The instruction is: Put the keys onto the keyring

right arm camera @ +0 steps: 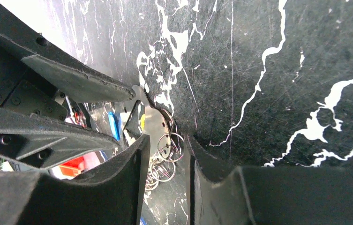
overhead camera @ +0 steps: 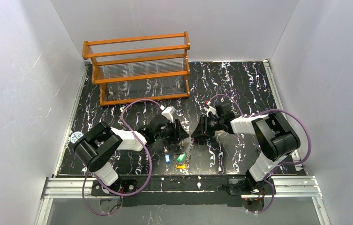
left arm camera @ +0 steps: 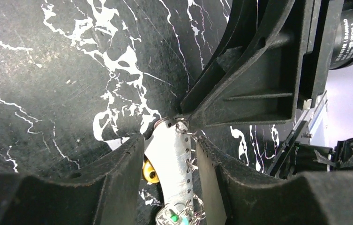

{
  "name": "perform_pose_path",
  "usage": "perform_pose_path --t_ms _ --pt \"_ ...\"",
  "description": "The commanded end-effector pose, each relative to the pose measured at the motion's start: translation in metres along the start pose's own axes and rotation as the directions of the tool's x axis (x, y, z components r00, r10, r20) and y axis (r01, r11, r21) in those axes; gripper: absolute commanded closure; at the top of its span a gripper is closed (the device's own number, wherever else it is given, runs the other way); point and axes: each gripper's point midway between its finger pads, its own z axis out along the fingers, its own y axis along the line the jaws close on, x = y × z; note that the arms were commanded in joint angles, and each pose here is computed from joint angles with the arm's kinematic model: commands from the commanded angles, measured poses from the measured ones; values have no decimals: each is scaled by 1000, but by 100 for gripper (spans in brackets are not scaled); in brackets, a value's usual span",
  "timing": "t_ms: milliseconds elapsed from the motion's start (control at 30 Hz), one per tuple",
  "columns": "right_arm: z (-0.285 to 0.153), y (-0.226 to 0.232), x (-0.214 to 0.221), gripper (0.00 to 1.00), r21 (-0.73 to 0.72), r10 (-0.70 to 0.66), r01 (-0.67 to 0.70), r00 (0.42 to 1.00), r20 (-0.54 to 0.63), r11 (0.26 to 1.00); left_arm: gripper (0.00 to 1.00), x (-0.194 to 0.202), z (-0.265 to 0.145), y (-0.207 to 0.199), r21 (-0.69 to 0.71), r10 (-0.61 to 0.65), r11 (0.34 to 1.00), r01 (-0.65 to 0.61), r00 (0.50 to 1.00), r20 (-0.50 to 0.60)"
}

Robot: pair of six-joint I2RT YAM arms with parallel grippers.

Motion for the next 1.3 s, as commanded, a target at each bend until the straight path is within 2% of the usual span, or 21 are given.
perform_pose_path --t_ms 0,167,367,500,600,833,1000,1267 --pt "-5 -6 -9 58 77 -23 20 999 35 997 56 -7 4 1 -101 34 994 -32 999 20" --pt "-12 -23 -14 57 152 30 -41 997 78 988 58 -3 10 2 -220 121 968 -124 992 -30" --pt "-22 -40 -17 57 143 127 -142 986 108 980 60 6 14 3 -331 228 911 -247 969 -95" --pt "-23 -43 -16 57 136 143 -157 984 106 978 72 13 20 1 -354 268 886 -300 953 -139" --pt "-23 -43 -15 57 132 144 -157 984 103 979 72 18 25 -4 -352 286 877 -327 944 -163" --pt "-22 -41 -15 57 114 145 -155 985 95 981 62 21 24 -10 -370 310 861 -350 936 -165" --pt "-20 -42 -12 56 109 144 -152 986 83 982 61 20 18 -14 -373 321 857 -355 935 -151" --pt "-18 -41 -9 56 94 148 -154 987 66 984 66 24 15 -24 -333 302 883 -332 943 -139"
